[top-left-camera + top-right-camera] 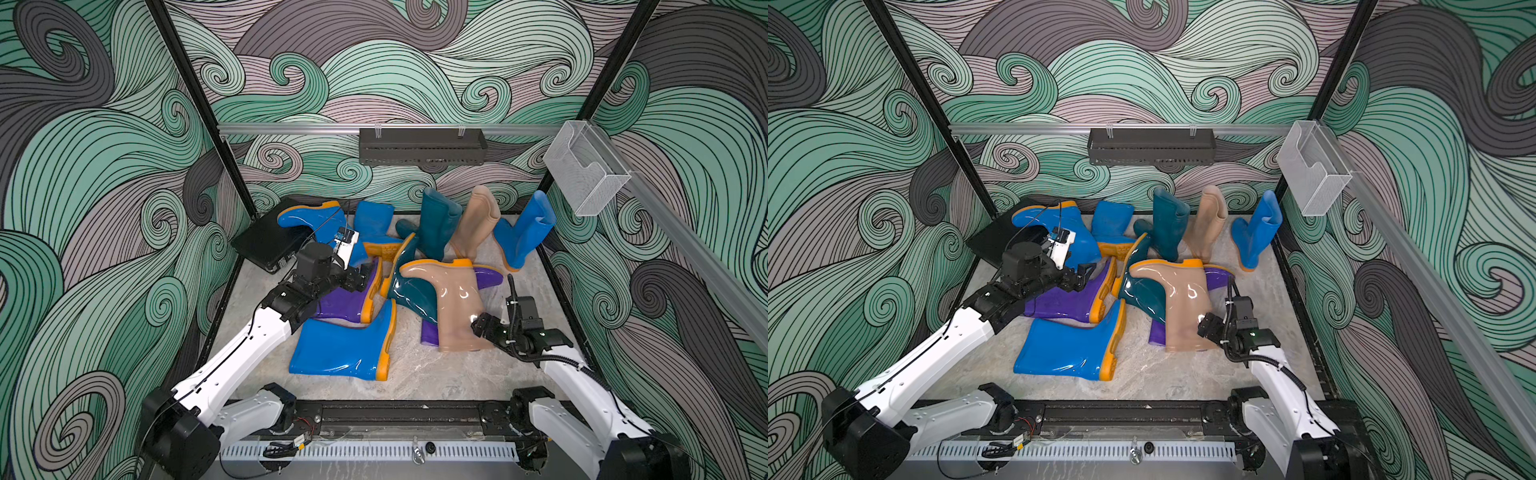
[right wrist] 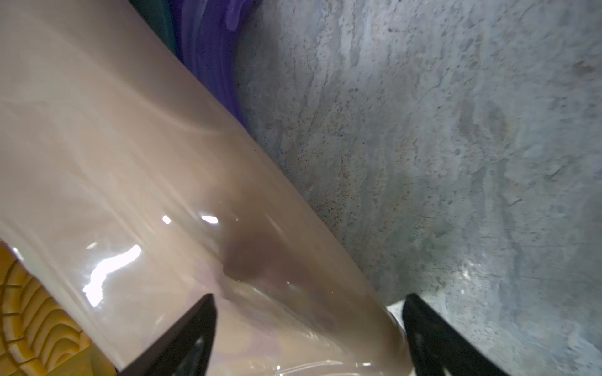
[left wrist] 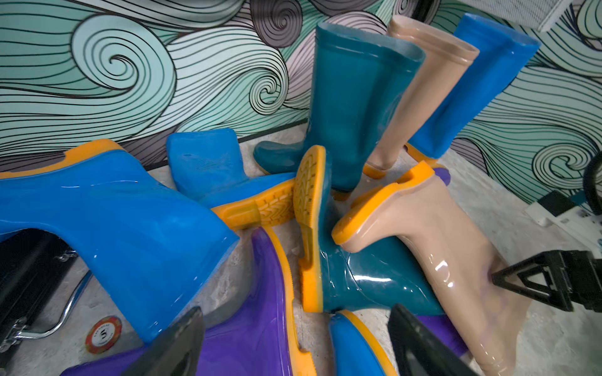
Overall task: Match and arrange rain boots in pairs
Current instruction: Pick up the rain boot from the rain pile shoes.
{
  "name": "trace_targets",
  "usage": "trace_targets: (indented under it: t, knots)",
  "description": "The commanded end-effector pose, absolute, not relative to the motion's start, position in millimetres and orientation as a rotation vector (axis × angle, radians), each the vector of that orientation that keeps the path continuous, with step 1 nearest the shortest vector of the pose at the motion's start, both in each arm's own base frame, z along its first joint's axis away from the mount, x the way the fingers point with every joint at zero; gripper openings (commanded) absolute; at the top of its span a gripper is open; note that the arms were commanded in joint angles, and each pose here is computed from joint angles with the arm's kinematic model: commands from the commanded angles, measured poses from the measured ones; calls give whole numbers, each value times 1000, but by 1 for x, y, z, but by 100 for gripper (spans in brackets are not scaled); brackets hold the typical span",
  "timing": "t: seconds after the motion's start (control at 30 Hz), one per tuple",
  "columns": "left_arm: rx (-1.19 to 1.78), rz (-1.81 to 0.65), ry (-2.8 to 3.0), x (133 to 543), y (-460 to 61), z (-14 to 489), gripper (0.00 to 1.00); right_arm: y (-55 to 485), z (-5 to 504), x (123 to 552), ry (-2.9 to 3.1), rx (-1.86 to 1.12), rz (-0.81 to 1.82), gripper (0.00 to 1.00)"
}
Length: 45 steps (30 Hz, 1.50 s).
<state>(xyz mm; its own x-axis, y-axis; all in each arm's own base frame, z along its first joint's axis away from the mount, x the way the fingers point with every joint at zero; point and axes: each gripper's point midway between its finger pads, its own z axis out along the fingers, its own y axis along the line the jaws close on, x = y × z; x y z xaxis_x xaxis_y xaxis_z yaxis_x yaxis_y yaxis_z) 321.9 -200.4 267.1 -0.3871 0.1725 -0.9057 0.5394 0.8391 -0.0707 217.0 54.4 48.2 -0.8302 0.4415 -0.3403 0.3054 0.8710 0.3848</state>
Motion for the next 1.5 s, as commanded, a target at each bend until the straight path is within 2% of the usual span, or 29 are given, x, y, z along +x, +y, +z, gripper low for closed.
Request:
trace_targets:
  t: [0.0, 0.1, 0.2, 0.3, 0.37, 0.53, 0.7, 0.9, 0.97, 1.47]
  knots:
    - [600, -443, 1894, 320, -218, 289, 89, 63, 62, 230, 2529, 529, 529, 64]
    - [645, -442, 1889, 320, -230, 287, 89, 68, 80, 233, 2448, 498, 582, 41]
    - [695, -439, 1879, 318, -242, 285, 89, 70, 109, 234, 2360, 483, 631, 21]
    - [780, -429, 1857, 313, -258, 282, 89, 75, 134, 232, 2305, 471, 689, 6]
    - [861, -418, 1841, 308, -270, 276, 89, 80, 142, 231, 2305, 478, 737, 0]
    - [1135, -406, 1736, 281, -304, 256, 89, 94, 163, 237, 2335, 536, 856, 0]
    - [1395, -434, 1531, 246, -328, 236, 89, 112, 210, 258, 2258, 581, 1051, 0]
    - [1595, -406, 1374, 219, -347, 214, 95, 123, 235, 268, 2239, 618, 1162, 0]
    - [1627, -392, 1329, 215, -353, 208, 99, 125, 241, 271, 2218, 628, 1193, 0]
    - [1606, -390, 1174, 216, -409, 183, 99, 132, 279, 288, 2120, 663, 1325, 0]
